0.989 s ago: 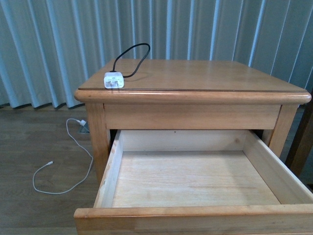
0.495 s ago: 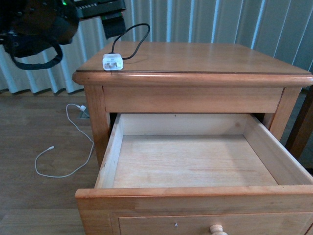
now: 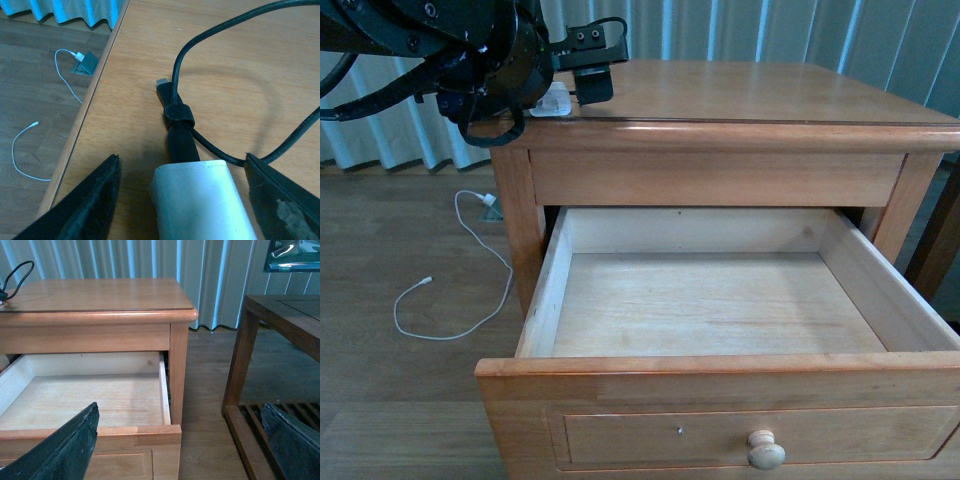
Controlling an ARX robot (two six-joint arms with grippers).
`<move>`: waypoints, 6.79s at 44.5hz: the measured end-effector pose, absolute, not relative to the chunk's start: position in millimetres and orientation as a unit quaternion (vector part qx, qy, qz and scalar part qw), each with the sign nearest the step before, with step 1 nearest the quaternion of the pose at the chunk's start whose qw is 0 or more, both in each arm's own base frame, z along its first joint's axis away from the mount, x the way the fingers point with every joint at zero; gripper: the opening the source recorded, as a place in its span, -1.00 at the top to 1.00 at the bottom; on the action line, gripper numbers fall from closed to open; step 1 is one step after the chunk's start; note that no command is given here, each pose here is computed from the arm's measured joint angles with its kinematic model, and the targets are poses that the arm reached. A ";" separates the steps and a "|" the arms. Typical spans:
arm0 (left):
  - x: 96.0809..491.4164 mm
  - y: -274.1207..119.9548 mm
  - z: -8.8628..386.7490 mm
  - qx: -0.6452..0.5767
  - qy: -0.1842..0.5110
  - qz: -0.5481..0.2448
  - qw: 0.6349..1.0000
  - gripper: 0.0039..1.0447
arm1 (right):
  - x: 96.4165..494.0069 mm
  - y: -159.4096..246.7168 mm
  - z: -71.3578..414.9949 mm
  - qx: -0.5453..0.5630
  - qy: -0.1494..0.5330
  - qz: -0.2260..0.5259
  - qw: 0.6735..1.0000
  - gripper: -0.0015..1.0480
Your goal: Put charger into drawer
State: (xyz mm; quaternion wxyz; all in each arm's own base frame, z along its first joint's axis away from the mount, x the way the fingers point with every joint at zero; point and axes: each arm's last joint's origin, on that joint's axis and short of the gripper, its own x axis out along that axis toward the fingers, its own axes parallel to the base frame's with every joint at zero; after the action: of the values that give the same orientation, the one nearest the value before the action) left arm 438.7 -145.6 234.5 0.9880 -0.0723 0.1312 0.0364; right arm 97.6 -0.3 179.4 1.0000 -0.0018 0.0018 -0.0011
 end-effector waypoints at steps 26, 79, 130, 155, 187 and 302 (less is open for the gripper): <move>432.5 -150.3 237.2 -0.032 0.147 0.022 0.988 0.25 | 97.6 -0.3 179.4 -0.002 0.002 -0.001 1.000 -0.84; 360.4 -241.8 173.3 0.119 0.233 -0.249 0.933 0.25 | 97.6 -0.3 179.4 -0.002 0.002 -0.001 1.000 -0.84; 275.4 -116.9 262.8 0.029 0.080 0.076 0.994 -0.89 | 97.6 -0.3 179.4 -0.002 0.002 -0.001 1.000 -0.84; 105.0 -37.7 250.0 -0.091 0.025 0.249 0.964 -0.89 | 97.6 -0.3 179.4 -0.002 0.002 -0.001 1.000 -0.84; 97.9 -20.5 214.6 -0.016 0.004 -0.009 1.000 0.19 | 97.5 -0.3 179.4 -0.002 0.001 -0.001 1.000 -0.84; 97.1 -0.2 167.0 -0.002 -0.002 0.000 1.000 -0.89 | 225.0 87.2 143.6 0.086 0.370 0.077 0.922 -0.84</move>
State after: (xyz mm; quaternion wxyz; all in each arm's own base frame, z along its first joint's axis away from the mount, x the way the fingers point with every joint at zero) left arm 97.1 -0.2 167.0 1.0000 -0.0024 -0.0022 0.0000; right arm 225.0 87.2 143.6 0.9217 0.0860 0.3702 0.0774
